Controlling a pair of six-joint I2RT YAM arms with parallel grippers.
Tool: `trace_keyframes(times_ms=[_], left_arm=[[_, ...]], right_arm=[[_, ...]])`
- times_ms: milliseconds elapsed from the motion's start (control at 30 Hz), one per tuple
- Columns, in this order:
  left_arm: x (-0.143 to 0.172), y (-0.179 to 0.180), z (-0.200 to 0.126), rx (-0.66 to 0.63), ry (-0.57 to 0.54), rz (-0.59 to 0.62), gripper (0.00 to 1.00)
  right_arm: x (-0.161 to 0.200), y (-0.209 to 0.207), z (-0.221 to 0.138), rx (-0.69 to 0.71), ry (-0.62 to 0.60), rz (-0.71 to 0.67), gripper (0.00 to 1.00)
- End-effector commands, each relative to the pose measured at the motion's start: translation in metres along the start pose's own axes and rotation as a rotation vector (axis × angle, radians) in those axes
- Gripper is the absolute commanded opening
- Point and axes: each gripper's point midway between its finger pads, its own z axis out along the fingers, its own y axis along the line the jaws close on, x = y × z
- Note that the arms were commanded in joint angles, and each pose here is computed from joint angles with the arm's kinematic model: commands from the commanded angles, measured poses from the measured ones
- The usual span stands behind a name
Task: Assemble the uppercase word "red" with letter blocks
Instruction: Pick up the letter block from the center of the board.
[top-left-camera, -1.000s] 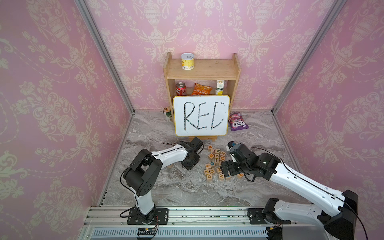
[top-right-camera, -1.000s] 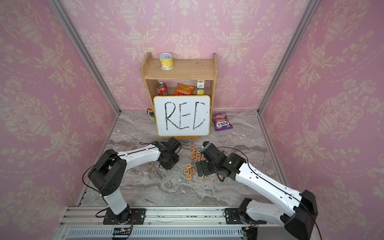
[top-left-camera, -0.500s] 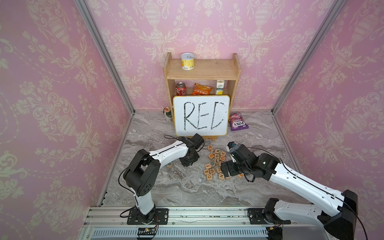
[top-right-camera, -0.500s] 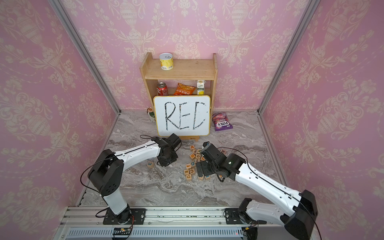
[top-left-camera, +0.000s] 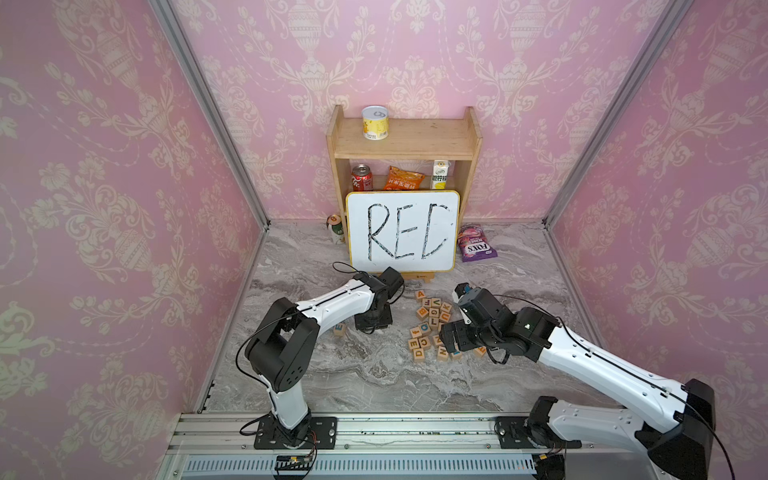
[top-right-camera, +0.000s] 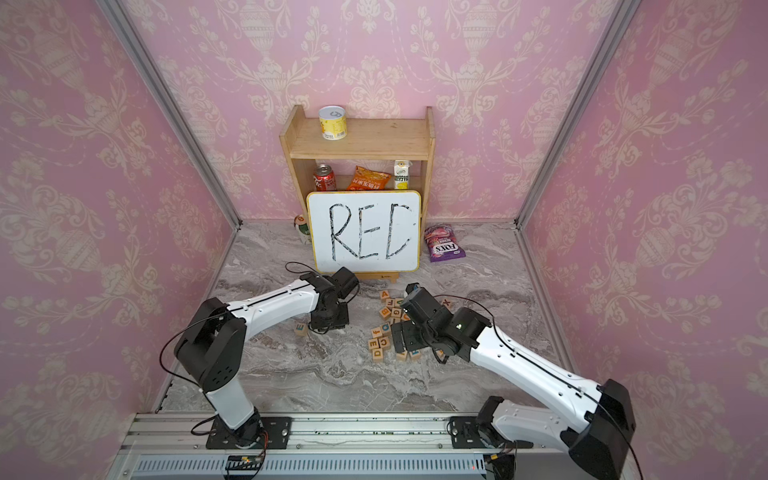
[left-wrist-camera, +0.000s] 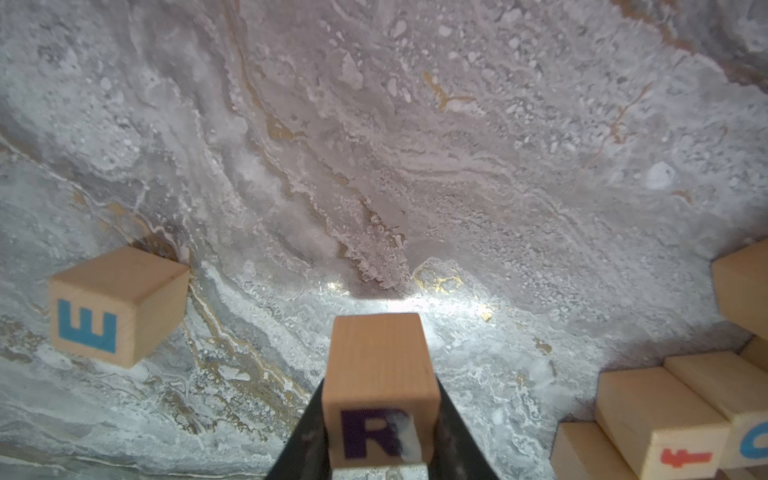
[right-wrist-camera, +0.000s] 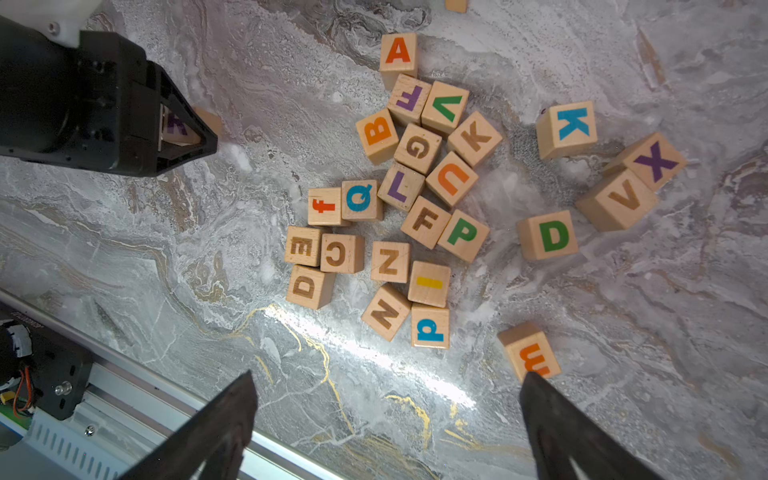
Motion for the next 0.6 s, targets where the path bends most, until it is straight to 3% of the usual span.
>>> trace_keyframes(times_ms=[0,567], left_arm=[[0.000,0.006,-0.008,0.011,-0.018,0.112,0.23],[0.029,0.023,0.003,0.050,0.025,0.153,0.21]], right_arm=[[0.004,0.003,0.000,-0.021,0.001,0.020,1.00],[0.007,0.039,0.007,-0.147,-0.003,0.050,1.00]])
